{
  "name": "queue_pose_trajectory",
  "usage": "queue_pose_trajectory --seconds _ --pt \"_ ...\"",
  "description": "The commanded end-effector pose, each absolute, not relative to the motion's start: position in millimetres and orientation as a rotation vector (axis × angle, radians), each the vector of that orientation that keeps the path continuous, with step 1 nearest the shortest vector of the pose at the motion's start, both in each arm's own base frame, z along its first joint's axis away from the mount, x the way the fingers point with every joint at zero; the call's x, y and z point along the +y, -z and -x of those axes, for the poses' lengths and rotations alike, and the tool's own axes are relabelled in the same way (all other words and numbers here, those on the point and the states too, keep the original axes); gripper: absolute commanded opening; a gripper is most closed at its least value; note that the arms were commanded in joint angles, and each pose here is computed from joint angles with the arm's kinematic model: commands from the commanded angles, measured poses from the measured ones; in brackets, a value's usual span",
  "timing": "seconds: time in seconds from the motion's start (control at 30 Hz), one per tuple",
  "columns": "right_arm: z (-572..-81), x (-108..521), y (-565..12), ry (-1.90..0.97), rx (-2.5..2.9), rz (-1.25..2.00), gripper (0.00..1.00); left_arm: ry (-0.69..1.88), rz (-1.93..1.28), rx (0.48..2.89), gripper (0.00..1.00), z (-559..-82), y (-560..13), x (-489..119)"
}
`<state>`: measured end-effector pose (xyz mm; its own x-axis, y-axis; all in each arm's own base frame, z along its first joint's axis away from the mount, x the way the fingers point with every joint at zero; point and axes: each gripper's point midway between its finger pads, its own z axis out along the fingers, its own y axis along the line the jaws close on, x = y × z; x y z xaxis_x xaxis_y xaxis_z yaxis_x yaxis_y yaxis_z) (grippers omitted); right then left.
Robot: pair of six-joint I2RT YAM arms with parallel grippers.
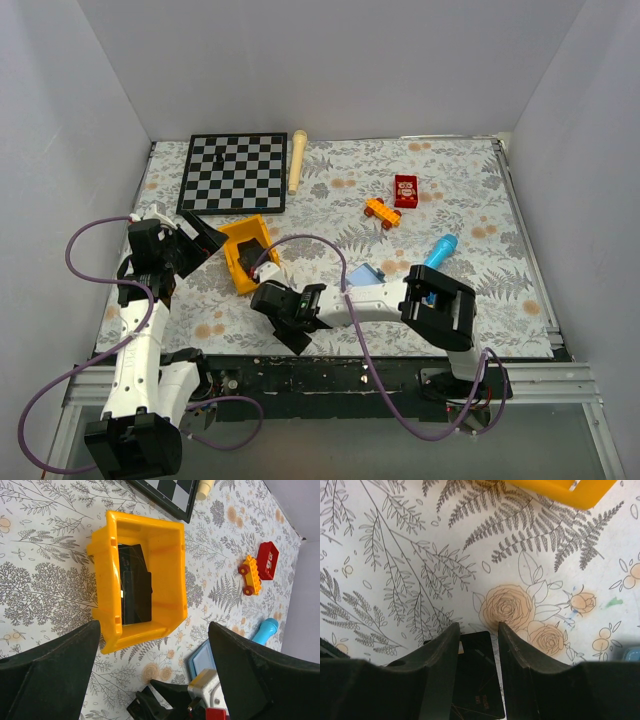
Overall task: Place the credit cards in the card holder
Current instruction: Move the credit card to the corner of the board.
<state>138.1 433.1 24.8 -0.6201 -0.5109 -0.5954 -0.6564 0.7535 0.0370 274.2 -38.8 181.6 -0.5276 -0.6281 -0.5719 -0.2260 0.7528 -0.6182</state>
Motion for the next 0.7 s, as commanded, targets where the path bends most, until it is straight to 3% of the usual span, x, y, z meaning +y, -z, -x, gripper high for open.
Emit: queue_pose_trajectory --seconds 0.0,0.67 --pt "-112.5 399.8 -2.3 -0.245 2.479 0.923 0.44 0.624 0.619 2.085 0.89 -275.1 -188.2 -39.6" --pt "-103.7 381.6 -8.9 -0.234 2.489 0.884 0.44 0.634 0.62 2.083 0.9 -270.8 -186.2 -41.2"
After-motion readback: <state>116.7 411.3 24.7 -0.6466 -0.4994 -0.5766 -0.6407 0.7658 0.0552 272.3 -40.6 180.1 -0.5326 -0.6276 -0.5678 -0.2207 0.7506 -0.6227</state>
